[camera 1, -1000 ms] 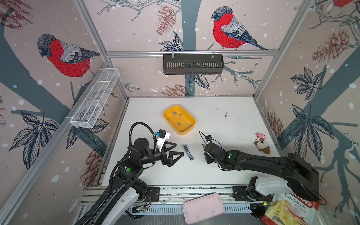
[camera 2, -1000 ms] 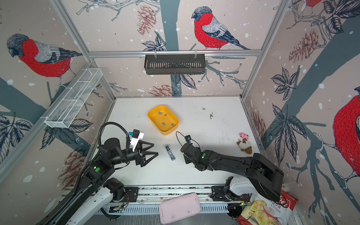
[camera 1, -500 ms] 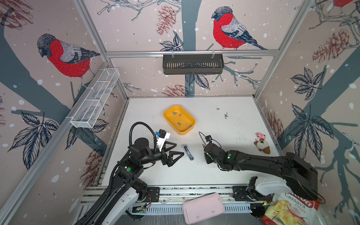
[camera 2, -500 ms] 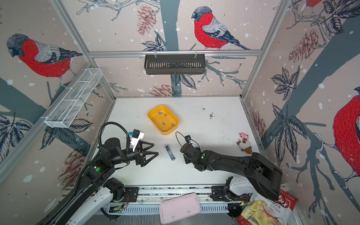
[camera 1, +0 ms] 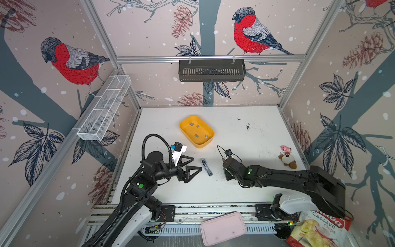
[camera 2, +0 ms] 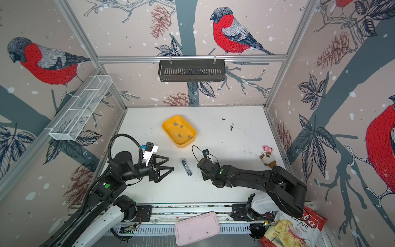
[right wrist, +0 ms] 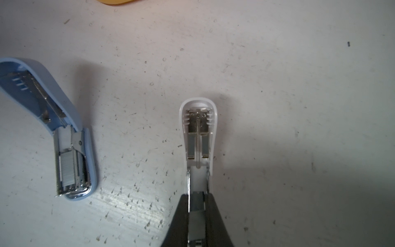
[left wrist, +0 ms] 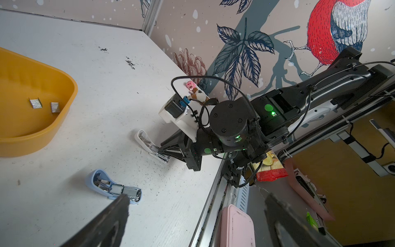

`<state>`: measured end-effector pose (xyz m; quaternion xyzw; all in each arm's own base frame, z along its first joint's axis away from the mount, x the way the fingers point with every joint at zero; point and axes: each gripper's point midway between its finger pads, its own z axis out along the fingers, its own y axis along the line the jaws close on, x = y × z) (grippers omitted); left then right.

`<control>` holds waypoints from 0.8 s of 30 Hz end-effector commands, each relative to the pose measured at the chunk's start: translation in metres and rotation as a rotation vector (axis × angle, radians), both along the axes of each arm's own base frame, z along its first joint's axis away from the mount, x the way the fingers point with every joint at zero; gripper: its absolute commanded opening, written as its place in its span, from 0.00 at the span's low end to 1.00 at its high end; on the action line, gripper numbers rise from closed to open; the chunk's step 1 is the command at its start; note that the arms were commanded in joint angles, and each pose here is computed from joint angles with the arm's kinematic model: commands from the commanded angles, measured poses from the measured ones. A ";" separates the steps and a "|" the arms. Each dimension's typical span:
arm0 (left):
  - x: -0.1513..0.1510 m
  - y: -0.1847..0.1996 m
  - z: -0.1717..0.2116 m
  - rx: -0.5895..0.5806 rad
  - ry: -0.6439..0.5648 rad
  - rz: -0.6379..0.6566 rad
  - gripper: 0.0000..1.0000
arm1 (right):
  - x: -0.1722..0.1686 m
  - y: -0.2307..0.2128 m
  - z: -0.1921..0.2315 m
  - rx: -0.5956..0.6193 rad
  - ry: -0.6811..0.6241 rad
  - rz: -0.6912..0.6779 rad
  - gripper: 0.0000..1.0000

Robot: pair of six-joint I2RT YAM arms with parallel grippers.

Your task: Load the staples into the stapler

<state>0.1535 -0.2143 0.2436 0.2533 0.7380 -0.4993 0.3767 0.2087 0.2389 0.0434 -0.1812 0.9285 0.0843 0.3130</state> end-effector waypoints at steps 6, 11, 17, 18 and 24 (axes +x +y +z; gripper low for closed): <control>0.000 -0.002 0.008 -0.023 -0.038 -0.012 0.98 | 0.001 0.000 -0.001 -0.001 -0.013 -0.013 0.09; 0.001 -0.002 0.007 -0.022 -0.034 -0.013 0.99 | 0.001 -0.001 -0.002 -0.004 -0.014 -0.016 0.09; 0.001 -0.002 0.007 -0.022 -0.034 -0.014 0.99 | 0.003 0.006 0.010 0.021 -0.030 -0.007 0.09; 0.001 -0.002 0.007 -0.022 -0.034 -0.014 0.98 | 0.004 0.007 0.014 0.026 -0.035 -0.006 0.09; 0.001 -0.002 0.007 -0.022 -0.035 -0.013 0.98 | 0.005 0.005 0.019 0.022 -0.051 -0.008 0.09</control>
